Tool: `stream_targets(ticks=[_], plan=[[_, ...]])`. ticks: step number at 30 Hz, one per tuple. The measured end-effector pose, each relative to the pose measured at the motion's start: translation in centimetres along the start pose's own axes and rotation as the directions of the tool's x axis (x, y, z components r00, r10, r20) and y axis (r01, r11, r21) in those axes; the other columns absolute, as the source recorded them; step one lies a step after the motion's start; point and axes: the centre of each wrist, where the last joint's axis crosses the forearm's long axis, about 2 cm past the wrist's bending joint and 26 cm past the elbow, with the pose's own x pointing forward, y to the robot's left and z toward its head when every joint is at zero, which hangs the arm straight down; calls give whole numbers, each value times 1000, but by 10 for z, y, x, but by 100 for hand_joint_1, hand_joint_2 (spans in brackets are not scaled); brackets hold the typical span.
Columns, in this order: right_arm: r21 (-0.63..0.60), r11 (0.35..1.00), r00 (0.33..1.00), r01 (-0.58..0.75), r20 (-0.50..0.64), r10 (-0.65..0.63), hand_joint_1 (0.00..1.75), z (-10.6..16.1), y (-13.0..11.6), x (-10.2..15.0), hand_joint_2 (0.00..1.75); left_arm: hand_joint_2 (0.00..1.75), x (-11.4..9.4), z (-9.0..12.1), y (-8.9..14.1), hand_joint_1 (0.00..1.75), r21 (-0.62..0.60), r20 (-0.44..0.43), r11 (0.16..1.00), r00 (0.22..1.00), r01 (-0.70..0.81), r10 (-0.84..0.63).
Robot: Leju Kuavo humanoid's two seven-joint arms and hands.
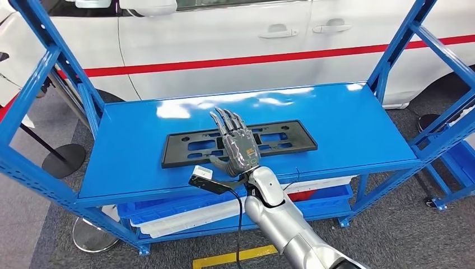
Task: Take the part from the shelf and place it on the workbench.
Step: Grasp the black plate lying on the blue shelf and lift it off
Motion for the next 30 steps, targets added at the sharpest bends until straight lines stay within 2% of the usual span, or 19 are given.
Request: stream_targets(ticks=[10, 13, 19, 22, 27, 30], plan=[[16, 998, 998, -67, -7, 67, 0, 6, 4, -4, 175, 0, 3, -1, 1, 0, -2, 15, 1000, 999, 28, -28], [34, 999, 999, -16, -29, 17, 0, 12, 4, -8, 175, 0, 3, -1, 1, 0, -4, 16, 999, 999, 32, -32], [15, 977, 975, 212, -70, -210, 0, 23, -11, -15, 175, 0, 1, -1, 1, 0, -8, 16, 1000, 999, 29, -29], [-19, 975, 973, 219, -67, -220, 0, 24, -21, -19, 175, 0, 2, -1, 1, 0, -8, 18, 999, 999, 31, -31], [-30, 976, 973, 216, -76, -217, 0, 33, -25, -24, 175, 0, 2, -1, 2, 0, -9, 18, 999, 999, 33, -32], [-45, 963, 960, 267, -67, -270, 0, 32, -29, -24, 175, 0, 2, -1, 2, 0, -10, 19, 1000, 999, 30, -29]])
